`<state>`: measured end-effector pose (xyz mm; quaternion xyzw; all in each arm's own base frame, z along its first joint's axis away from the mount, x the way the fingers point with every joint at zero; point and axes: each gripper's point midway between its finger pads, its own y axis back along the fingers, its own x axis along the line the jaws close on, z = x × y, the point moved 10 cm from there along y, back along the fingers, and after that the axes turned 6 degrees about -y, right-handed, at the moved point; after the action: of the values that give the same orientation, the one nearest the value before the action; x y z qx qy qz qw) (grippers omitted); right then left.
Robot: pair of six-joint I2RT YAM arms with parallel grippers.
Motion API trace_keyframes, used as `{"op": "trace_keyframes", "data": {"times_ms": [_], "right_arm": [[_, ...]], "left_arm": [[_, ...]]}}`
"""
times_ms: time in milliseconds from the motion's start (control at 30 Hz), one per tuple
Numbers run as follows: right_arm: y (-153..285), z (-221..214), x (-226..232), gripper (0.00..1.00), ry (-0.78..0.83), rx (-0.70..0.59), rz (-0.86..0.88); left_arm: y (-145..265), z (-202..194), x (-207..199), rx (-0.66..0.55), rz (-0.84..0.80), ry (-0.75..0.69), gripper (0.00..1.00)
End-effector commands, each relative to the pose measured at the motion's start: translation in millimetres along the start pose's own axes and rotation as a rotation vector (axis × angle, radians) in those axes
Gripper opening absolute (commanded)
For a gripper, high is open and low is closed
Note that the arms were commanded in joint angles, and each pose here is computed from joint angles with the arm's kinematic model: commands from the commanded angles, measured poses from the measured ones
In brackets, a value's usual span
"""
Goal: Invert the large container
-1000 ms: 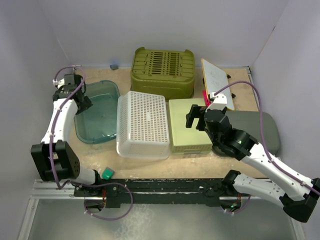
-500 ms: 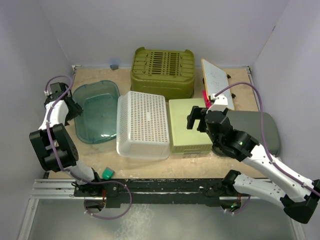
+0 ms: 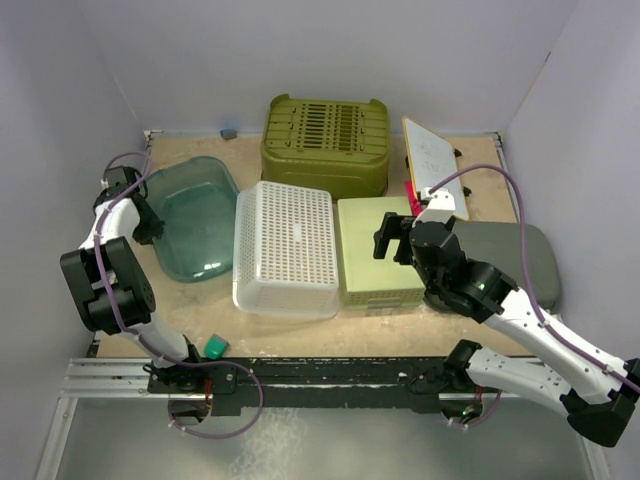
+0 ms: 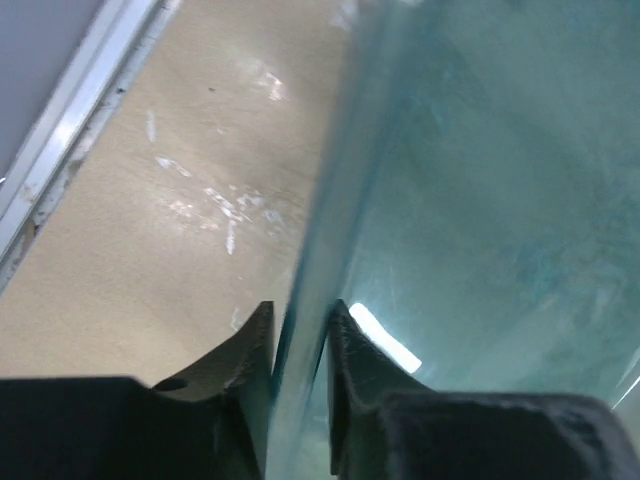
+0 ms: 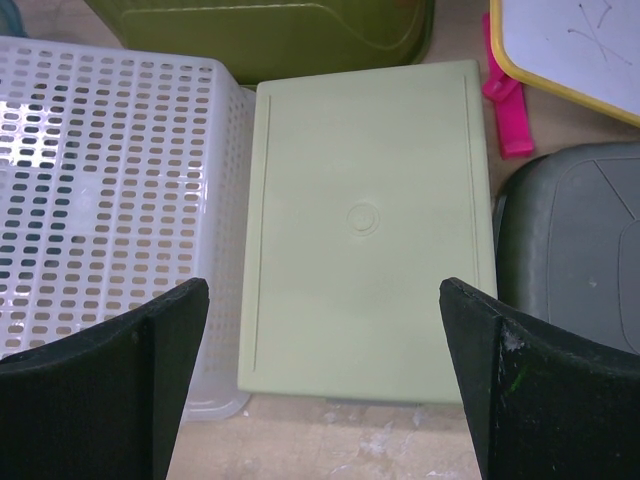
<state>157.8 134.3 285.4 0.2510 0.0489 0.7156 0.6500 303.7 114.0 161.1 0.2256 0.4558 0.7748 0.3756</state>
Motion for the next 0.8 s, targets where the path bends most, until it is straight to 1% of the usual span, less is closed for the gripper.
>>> {"op": "trace_keyframes", "data": {"times_ms": [0,33,133,233,400,500,633,700,767], "right_arm": [[1,5,1,0.99,-0.015,-0.023,-0.006],[1,6,1,0.99,-0.014,-0.029,-0.009],[1,6,1,0.99,-0.018,-0.032,-0.010],[0,5,2,0.99,-0.017,-0.028,-0.006],[-2,5,4,0.99,-0.018,-0.019,0.000],[-1,5,4,0.99,-0.021,-0.022,0.000],[-1,4,3,0.99,-0.018,-0.020,-0.003],[-2,4,3,0.99,-0.016,-0.019,-0.005],[-2,4,4,0.99,-0.019,-0.020,-0.004]], "left_arm": [[18,23,-5,-0.093,-0.040,0.007,0.03],[22,27,-5,-0.101,-0.040,0.005,0.00],[43,39,-6,-0.146,0.034,-0.036,0.00],[76,53,-16,-0.219,0.098,-0.095,0.00],[135,77,-27,-0.368,0.211,-0.143,0.00],[159,83,-29,-0.416,0.291,-0.169,0.00],[186,90,-30,-0.479,0.357,-0.182,0.00],[199,90,-32,-0.514,0.396,-0.196,0.00],[208,84,-43,-0.543,0.439,-0.242,0.00]]}}
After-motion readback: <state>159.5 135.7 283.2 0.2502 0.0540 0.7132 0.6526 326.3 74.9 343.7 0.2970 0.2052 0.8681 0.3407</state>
